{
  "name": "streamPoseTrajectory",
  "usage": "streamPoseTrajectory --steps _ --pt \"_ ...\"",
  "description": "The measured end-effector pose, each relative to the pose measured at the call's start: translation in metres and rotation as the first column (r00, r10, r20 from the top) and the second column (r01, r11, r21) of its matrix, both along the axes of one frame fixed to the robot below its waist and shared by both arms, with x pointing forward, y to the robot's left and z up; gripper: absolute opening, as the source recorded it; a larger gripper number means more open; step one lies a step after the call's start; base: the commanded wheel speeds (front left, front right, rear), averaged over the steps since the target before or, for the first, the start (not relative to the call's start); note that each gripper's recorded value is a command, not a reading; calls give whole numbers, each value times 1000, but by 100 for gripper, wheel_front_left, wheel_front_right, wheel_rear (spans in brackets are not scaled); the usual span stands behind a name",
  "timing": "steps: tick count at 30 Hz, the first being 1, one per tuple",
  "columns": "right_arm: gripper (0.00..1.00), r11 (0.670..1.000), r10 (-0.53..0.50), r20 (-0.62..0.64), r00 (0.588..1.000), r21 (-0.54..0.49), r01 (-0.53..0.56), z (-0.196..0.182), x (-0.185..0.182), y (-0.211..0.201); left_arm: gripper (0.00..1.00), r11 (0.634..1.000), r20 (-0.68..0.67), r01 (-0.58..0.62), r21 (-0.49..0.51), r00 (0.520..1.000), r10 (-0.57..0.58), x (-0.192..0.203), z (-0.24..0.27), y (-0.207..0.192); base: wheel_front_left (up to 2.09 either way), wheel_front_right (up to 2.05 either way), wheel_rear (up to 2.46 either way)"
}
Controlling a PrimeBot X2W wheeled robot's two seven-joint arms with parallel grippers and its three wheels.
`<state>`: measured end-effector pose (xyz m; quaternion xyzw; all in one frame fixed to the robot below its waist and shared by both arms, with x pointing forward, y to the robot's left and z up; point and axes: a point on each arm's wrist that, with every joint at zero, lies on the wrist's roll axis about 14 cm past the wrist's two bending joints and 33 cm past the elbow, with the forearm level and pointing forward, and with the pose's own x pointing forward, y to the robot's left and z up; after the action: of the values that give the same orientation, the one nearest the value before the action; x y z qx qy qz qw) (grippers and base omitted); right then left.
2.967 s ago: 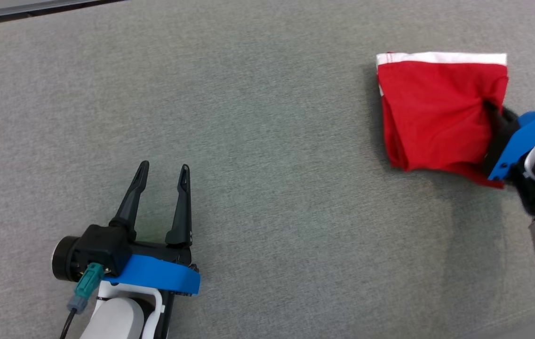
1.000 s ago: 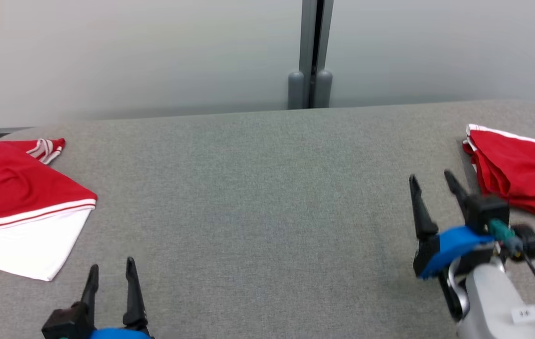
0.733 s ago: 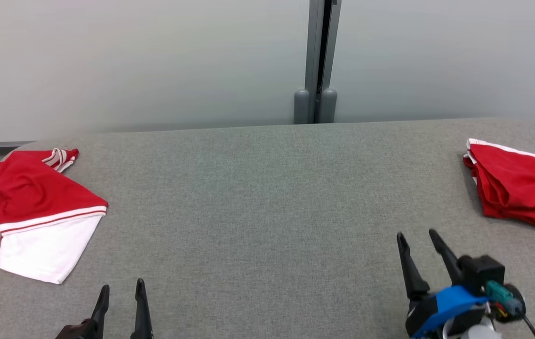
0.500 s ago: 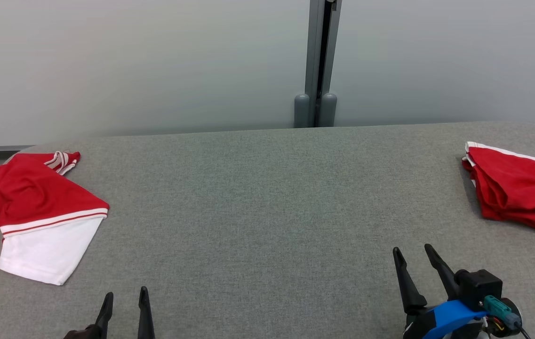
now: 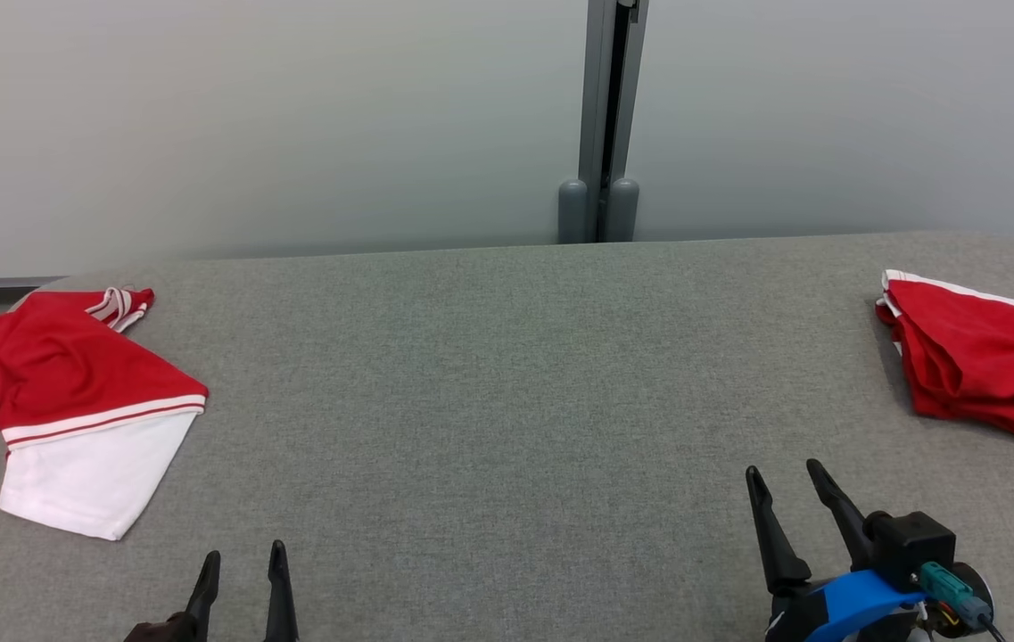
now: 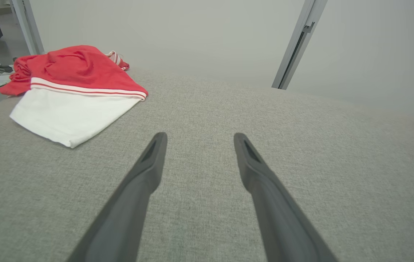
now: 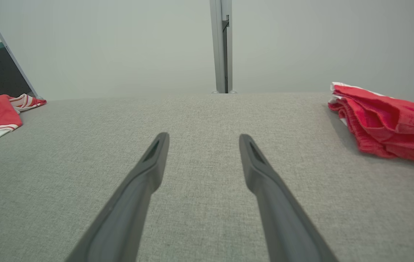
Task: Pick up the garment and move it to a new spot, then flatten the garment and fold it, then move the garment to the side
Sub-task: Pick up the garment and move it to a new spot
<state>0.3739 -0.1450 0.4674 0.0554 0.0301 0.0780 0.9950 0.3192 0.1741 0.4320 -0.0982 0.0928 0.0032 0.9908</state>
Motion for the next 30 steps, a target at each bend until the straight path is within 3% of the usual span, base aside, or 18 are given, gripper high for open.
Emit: streamPoseTrajectory --steps 11,18,25,30 --pt "100 1000 27 -1 1000 1 -27 0 2 9 100 1000 16 -27 0 1000 27 -4 4 8 0 0 0" --pt "100 990 141 14 990 9 -142 6 15 50 100 990 58 -143 9 988 142 -22 16 42 0 0 0" --pt "100 947 322 17 947 17 -322 7 24 117 100 946 84 -323 18 943 321 -60 25 89 0 0 0" --pt "100 891 453 -4 892 27 -453 0 20 166 100 899 86 -437 24 897 434 -90 28 117 0 0 0"
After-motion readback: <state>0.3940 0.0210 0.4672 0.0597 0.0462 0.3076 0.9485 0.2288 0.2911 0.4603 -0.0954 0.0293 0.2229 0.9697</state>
